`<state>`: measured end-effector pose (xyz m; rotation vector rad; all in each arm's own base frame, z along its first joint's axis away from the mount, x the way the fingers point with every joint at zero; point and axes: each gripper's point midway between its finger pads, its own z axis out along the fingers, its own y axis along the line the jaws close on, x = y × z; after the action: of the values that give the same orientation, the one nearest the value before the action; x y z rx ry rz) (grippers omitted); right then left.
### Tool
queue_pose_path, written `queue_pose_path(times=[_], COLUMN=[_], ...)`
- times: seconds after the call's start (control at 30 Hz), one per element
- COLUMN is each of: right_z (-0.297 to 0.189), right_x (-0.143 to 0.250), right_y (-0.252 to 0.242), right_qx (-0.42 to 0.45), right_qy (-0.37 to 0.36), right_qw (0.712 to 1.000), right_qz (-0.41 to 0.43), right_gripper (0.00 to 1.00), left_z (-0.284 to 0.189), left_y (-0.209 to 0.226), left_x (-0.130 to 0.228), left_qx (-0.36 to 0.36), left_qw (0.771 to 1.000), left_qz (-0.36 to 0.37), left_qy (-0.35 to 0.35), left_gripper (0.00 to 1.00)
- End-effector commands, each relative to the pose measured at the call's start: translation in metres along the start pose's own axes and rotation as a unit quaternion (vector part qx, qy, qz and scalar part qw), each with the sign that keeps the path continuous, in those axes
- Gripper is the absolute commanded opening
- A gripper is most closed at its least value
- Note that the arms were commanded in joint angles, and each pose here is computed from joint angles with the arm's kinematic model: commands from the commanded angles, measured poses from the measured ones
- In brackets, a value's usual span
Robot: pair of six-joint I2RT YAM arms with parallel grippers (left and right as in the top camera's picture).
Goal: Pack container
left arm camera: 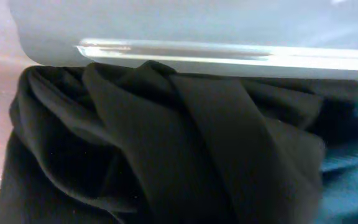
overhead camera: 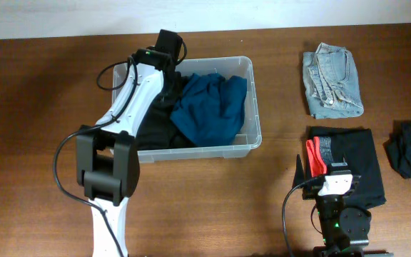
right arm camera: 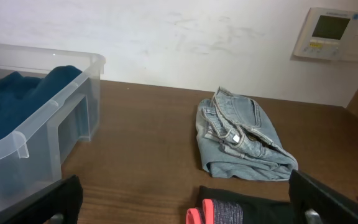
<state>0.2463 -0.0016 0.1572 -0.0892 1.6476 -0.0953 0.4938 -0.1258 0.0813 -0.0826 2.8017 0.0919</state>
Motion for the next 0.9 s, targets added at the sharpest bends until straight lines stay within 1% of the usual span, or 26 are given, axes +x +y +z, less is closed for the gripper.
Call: queue_pose_path(times=[0.0,0.1,0.17,0.23,0.3,0.37,0.4,0.43,0.47,0.6,0.67,0.8,0.87], right_z=[0.0,0.0,0.0,0.0,0.0,0.0,0.0,0.0,0.0,0.0,0.0,0.0,0.0], right_x=[0.002,0.002,0.002,0.002,0.002,0.002,0.002,0.002,0.002,0.002,0.002,0.002,0.002], right_y=[-0.002,-0.002,-0.002,-0.002,-0.002,-0.002,-0.002,-0.002,-0.002,-0.002,-0.002,-0.002,-0.002], right_qx=[0.006,0.006,0.006,0.006,0.006,0.006,0.006,0.006,0.006,0.006,0.006,0.006,0.006], right_qy=[0.001,0.001,0.001,0.001,0.001,0.001,0.001,0.001,0.001,0.001,0.001,0.001,0.001], right_qw=[1.0,1.0,1.0,1.0,1.0,1.0,1.0,1.0,1.0,1.0,1.0,1.0,1.0], right_qz=[-0.001,-0.001,-0.001,-0.002,-0.001,-0.001,-0.001,-0.001,-0.001,-0.001,-0.001,-0.001,-0.001], right_gripper=[0.98,0.98,0.98,0.98,0.98,0.98,0.98,0.98,0.98,0.98,0.98,0.98,0.98], left_z=[-0.067,-0.103,-0.128,-0.15,-0.171,-0.184,-0.189,-0.194,-0.198,-0.202,-0.2,-0.193,-0.192], left_y=[-0.003,0.002,0.006,0.012,0.026,0.042,0.049,0.062,0.075,0.127,0.155,0.21,0.23], left_x=[-0.025,-0.031,-0.034,-0.037,-0.04,-0.041,-0.042,-0.041,-0.04,-0.034,-0.028,-0.009,0.0], left_qx=[0.034,0.044,0.051,0.051,0.035,0.018,0.01,-0.003,-0.017,-0.055,-0.07,-0.101,-0.112], left_qw=[0.997,0.994,0.991,0.989,0.986,0.983,0.983,0.982,0.981,0.979,0.976,0.963,0.955], left_qz=[-0.011,-0.016,-0.02,-0.013,-0.02,-0.032,-0.037,-0.046,-0.055,-0.098,-0.131,-0.217,-0.253], left_qy=[-0.067,-0.097,-0.118,-0.14,-0.164,-0.178,-0.182,-0.185,-0.186,-0.172,-0.159,-0.123,-0.111], left_gripper=[0.17,0.27,0.37,0.43,0.61,0.64,0.7,0.86,0.99,0.99,0.99,0.99,0.99])
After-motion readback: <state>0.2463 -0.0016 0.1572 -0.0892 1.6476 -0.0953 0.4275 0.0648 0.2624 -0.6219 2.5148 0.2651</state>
